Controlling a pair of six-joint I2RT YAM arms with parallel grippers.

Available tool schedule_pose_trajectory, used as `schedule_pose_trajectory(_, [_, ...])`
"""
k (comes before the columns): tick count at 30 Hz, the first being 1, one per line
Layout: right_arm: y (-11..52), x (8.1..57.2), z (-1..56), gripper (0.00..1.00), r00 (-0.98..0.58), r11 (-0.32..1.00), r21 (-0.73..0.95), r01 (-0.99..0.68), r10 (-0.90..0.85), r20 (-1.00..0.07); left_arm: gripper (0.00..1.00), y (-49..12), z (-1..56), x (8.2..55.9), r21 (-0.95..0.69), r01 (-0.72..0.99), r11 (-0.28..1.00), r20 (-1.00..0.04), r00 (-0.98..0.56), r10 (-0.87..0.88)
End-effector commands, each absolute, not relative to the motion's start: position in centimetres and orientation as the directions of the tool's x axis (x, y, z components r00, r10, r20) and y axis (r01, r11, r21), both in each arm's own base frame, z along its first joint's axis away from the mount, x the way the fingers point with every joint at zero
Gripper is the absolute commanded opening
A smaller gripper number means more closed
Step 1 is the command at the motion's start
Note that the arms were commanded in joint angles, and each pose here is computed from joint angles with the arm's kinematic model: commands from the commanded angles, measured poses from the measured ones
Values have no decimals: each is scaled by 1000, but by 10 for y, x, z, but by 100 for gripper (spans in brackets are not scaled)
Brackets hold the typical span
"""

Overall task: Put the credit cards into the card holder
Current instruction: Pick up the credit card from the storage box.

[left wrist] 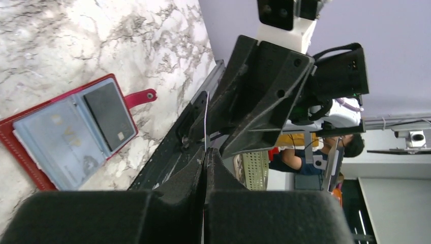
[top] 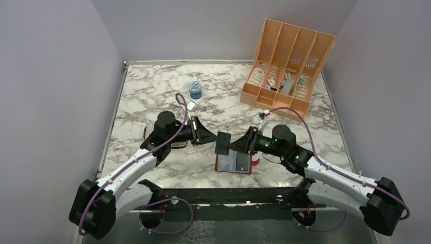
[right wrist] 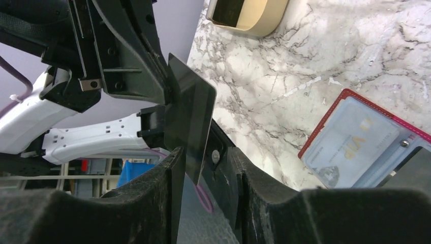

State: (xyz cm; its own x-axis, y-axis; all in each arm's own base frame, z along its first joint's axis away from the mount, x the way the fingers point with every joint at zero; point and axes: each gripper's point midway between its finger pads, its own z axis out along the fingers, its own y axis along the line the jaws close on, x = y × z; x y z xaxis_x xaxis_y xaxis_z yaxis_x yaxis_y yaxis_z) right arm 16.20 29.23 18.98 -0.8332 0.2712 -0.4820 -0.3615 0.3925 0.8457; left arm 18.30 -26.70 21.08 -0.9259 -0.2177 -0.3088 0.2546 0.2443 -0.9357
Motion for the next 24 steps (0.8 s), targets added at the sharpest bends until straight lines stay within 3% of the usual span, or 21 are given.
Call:
schedule_pose_trajectory(1, [300, 159, 213, 35, -829, 305, 865, -397, 285, -481, 0, -273, 228, 172, -931, 320, 179, -352, -916, -195])
schedule_pose_trajectory(5, [298, 157, 213, 27, -827, 294, 870, -395, 300, -476, 0, -275, 226, 169, -931, 319, 177, -350, -918, -187])
schedule_pose_trajectory(9, [294, 156, 213, 12, -818, 287, 871, -399, 318, -480, 0, -274, 218, 169, -933, 306, 191, -342, -919, -197])
schedule_pose_trajectory(12, [291, 155, 211, 1, -812, 290, 867, -404, 323, -486, 19, -272, 212, 172, -934, 290, 210, -334, -916, -222])
schedule_pose_trajectory(14, [288, 156, 208, 1, -806, 312, 860, -403, 325, -495, 31, -271, 209, 174, -933, 285, 218, -333, -914, -231])
schedule_pose_trajectory(18, [279, 160, 200, 1, -782, 383, 829, -408, 323, -534, 45, -271, 199, 177, -923, 283, 260, -342, -914, -220])
schedule_pose_trajectory(24, [259, 164, 169, 1, -773, 531, 773, -347, 305, -556, 48, -262, 165, 191, -846, 272, 458, -391, -901, -188])
